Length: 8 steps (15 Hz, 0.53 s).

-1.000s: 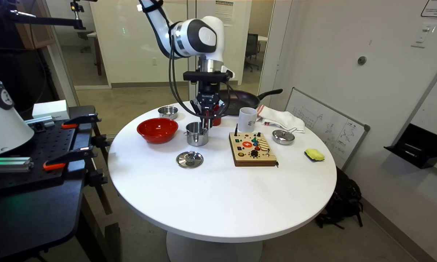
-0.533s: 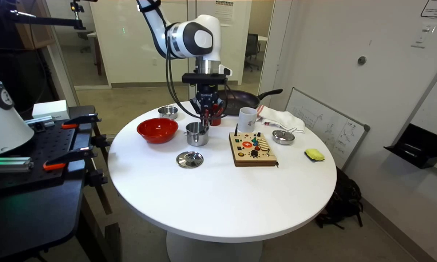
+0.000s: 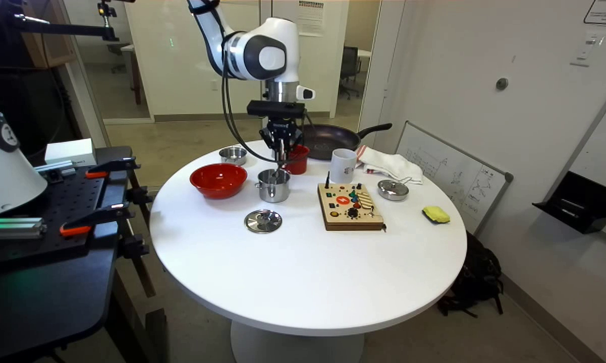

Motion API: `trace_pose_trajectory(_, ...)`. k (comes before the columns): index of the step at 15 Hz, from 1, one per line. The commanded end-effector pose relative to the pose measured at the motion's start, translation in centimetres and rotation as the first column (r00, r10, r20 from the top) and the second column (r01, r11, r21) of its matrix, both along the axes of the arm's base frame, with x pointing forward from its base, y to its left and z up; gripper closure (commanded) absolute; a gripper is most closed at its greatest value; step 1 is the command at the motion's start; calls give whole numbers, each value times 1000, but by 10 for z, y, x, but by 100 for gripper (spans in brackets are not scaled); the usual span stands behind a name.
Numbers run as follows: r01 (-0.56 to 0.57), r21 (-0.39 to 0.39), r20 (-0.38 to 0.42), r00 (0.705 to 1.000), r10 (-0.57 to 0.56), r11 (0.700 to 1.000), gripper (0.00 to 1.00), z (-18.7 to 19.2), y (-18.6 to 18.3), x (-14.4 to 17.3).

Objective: Pick up the lid from the pot and put it on the table, then pick up the folk and put it in the in the pot

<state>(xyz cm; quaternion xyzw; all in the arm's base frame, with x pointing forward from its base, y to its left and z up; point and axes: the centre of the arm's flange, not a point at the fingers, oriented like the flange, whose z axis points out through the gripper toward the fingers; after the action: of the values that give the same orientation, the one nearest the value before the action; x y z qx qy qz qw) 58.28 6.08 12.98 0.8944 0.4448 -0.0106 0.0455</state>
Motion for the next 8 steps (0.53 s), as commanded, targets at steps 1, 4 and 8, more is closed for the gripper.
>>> trace_pose_trajectory(1,16,92,47,999,-20,996,93,-1,-4,-5)
trace_pose_trajectory(4,25,133,101,994,-39,991,93,-1,-9,-5)
trace_pose_trajectory(8,19,196,158,986,-50,980,93,-1,-16,-6)
